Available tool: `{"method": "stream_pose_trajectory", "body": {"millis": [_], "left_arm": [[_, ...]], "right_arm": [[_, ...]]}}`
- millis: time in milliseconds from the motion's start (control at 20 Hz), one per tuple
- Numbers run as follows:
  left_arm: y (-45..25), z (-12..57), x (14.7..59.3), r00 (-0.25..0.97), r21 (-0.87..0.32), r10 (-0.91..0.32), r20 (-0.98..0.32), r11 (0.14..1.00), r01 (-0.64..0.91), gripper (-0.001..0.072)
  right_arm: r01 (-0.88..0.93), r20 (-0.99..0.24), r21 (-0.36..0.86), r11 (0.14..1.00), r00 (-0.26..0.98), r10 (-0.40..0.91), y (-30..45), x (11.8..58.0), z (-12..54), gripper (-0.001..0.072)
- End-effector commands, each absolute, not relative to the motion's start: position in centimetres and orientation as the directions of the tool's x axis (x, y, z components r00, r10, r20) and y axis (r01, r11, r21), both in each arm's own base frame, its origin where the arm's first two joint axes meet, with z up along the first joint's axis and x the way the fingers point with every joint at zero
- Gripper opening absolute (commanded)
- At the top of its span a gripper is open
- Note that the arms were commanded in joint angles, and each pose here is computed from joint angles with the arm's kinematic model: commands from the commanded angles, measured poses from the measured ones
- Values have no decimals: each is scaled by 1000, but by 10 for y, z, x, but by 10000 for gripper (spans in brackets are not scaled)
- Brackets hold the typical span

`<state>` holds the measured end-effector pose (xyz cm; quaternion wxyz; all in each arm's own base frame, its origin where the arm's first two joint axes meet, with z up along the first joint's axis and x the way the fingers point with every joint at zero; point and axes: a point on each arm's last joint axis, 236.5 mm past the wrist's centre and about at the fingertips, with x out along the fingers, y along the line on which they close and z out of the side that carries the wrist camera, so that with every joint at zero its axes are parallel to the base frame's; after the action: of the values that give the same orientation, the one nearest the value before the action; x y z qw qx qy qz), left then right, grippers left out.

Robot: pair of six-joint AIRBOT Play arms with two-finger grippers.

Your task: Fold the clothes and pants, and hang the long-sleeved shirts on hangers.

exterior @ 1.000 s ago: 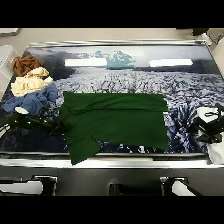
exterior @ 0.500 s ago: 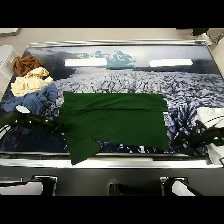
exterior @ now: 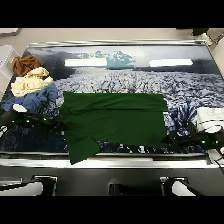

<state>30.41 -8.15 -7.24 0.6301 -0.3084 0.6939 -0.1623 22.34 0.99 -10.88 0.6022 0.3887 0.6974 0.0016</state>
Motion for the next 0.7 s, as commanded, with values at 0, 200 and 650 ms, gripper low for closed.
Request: {"method": "stream_pose_trajectory", "body": {"millis": [0,200,650], "left_arm": [[-82,-67,303,-12,-614,-633,-774,755,-231,30],[-75,-40,323,73,-618,-615,-785,767,-175,29],[-39,522,331,959,-53,-272,79,960,276,29]], "right_arm": [[507,-853,466,725,38,521,21,235,-116,79],[430,-855,507,748,141,498,10,275,-73,34],[41,-38,-60,997,998,-44,-51,327,490,36]]}}
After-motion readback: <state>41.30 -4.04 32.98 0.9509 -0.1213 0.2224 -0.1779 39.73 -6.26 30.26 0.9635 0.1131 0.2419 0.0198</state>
